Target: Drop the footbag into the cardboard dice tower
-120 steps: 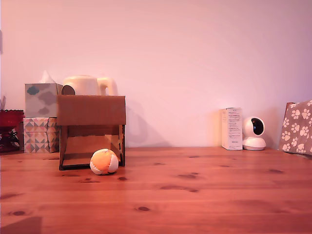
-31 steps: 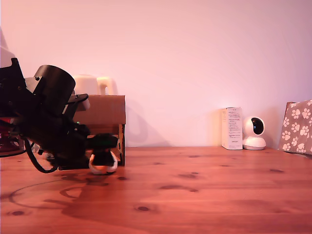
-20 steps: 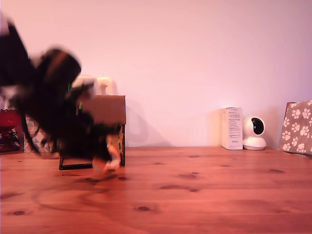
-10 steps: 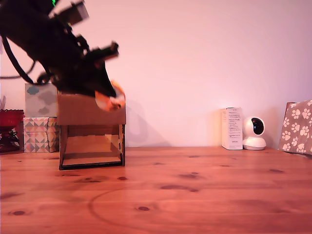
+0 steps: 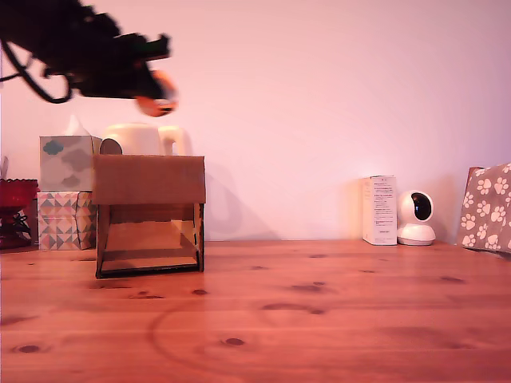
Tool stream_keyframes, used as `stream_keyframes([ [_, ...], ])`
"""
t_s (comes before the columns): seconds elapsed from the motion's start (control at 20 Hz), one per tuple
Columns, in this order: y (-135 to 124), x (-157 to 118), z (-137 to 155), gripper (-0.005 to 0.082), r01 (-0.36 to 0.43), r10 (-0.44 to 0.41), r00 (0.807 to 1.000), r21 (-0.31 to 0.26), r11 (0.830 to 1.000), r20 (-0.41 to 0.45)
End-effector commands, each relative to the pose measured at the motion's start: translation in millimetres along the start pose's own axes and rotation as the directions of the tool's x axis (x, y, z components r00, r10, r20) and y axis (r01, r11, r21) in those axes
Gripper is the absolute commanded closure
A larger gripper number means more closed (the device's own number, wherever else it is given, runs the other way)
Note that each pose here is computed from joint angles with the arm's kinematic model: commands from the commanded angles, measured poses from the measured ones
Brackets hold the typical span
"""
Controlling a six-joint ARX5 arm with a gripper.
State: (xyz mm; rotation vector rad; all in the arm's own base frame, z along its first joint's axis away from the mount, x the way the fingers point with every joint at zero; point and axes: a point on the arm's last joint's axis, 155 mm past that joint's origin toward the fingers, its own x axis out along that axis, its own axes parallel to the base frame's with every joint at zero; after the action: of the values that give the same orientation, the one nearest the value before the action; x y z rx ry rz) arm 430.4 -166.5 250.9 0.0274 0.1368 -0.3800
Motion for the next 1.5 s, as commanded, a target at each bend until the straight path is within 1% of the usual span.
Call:
stream_keyframes([
  [0.0,4,5,28,0.0649,-0.006,0.006,0.999,0.005,1.000,0.052],
  [0.1,11,16,34,0.0648,-0.002,0.002,1.000,0.001,1.000,0.024],
  [0.2,18,30,33,0.0648,0.000,0.000,1.000,-0.005,1.000,-0.027],
  [0.35,27,55,20,0.0647,0.009,-0.012,0.991,-0.021,1.000,-0.130],
  [0.45,36,72,11,0.0647,0.004,-0.009,0.984,-0.031,1.000,-0.179],
  [0.65,45,97,-6,0.0646,0.009,-0.021,0.970,-0.049,0.999,-0.243],
  [0.75,47,101,-12,0.0641,0.005,-0.019,0.966,-0.052,0.999,-0.260],
  [0.9,48,101,-8,0.0633,0.004,-0.016,0.968,-0.050,0.999,-0.251],
  [0.95,49,101,-4,0.0578,0.004,-0.015,0.970,-0.045,0.999,-0.244],
  [1.0,49,102,0,0.0443,0.007,-0.015,0.971,-0.036,0.999,-0.237],
  [1.05,49,102,3,0.0237,0.008,-0.016,0.973,-0.036,0.999,-0.232],
  [1.1,48,100,4,0.0079,0.010,-0.019,0.971,-0.035,0.999,-0.239],
  [1.15,48,98,5,0.0031,0.011,-0.020,0.968,-0.034,0.999,-0.251],
  [1.25,47,91,6,0.0058,0.012,-0.021,0.962,-0.036,0.999,-0.271],
  [1.35,44,81,11,0.0143,0.017,-0.026,0.958,-0.032,0.999,-0.284],
  [1.4,42,74,16,0.0225,0.025,-0.033,0.957,-0.034,0.999,-0.289],
  [1.45,39,66,22,0.0337,0.035,-0.044,0.956,-0.037,0.999,-0.291],
])
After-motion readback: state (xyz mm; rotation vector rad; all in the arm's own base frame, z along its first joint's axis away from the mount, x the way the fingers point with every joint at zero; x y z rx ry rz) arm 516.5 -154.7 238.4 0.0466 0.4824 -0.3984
